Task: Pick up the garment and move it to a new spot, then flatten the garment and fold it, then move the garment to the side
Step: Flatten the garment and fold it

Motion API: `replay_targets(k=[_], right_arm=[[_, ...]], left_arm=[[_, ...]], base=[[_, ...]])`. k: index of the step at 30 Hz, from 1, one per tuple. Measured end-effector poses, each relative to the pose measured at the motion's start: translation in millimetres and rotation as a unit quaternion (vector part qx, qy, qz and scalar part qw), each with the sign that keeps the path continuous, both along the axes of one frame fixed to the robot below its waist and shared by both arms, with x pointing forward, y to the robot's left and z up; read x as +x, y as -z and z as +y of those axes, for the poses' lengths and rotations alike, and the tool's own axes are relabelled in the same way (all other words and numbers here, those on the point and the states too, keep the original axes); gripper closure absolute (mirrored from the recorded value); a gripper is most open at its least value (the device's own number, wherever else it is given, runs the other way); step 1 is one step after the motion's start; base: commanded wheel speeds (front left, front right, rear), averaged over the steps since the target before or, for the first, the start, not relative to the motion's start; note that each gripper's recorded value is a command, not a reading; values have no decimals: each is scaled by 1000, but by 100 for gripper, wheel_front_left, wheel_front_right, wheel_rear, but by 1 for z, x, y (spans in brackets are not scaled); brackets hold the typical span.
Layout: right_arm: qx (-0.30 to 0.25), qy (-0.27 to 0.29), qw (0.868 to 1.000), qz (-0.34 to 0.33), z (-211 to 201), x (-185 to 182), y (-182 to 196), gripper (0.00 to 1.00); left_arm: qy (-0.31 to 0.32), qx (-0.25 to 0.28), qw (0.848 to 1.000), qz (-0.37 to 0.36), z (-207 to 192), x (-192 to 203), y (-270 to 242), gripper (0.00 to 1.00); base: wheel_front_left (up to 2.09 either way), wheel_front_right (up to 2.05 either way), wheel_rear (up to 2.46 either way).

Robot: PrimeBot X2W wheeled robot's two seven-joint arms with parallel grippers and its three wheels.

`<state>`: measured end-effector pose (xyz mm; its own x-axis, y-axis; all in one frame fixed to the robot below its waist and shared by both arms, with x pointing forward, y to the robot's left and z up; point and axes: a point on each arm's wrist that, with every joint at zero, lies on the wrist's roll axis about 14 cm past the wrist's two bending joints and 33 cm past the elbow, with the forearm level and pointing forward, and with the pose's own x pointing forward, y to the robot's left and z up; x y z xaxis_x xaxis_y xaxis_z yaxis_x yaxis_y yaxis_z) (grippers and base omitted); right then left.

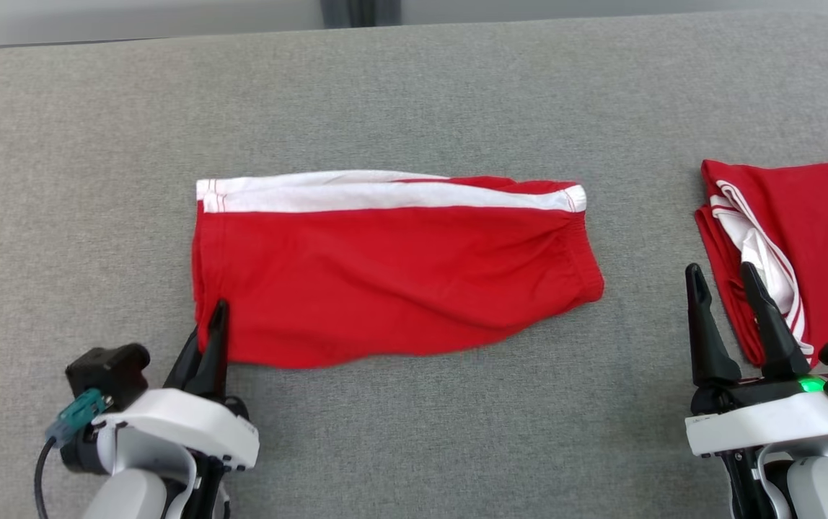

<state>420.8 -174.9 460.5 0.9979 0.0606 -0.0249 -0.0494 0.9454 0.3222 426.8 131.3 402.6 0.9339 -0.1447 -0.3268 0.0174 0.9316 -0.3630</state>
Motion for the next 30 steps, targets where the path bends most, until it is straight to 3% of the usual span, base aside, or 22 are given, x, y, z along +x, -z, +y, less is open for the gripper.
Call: replay_targets(k=[6, 7, 8, 15, 23, 30], right_arm=[[0, -7, 1000, 1, 3, 1, -1, 0], [0, -8, 1000, 2, 4, 1, -2, 0], [0, -8, 1000, 2, 4, 1, -2, 0], [-5, -4, 1000, -13, 1, -4, -15, 0], [-21, -20, 999, -44, 9, -5, -37, 0], [-43, -27, 996, -76, 12, -10, -61, 0]], left_arm=[[-9, -3, 999, 30, 7, -15, 3, 99], [-15, -3, 999, 31, 9, -15, 3, 54], [-18, -2, 999, 31, 11, -15, 2, 0], [-64, 34, 994, -85, 33, 5, -43, 0], [-32, 78, 971, -224, 24, 33, -119, 0], [-13, 147, 949, -279, 29, 28, -151, 0]], base=[[0, 0, 0], [0, 0, 0], [0, 0, 0], [0, 0, 0], [0, 0, 0], [0, 0, 0]])
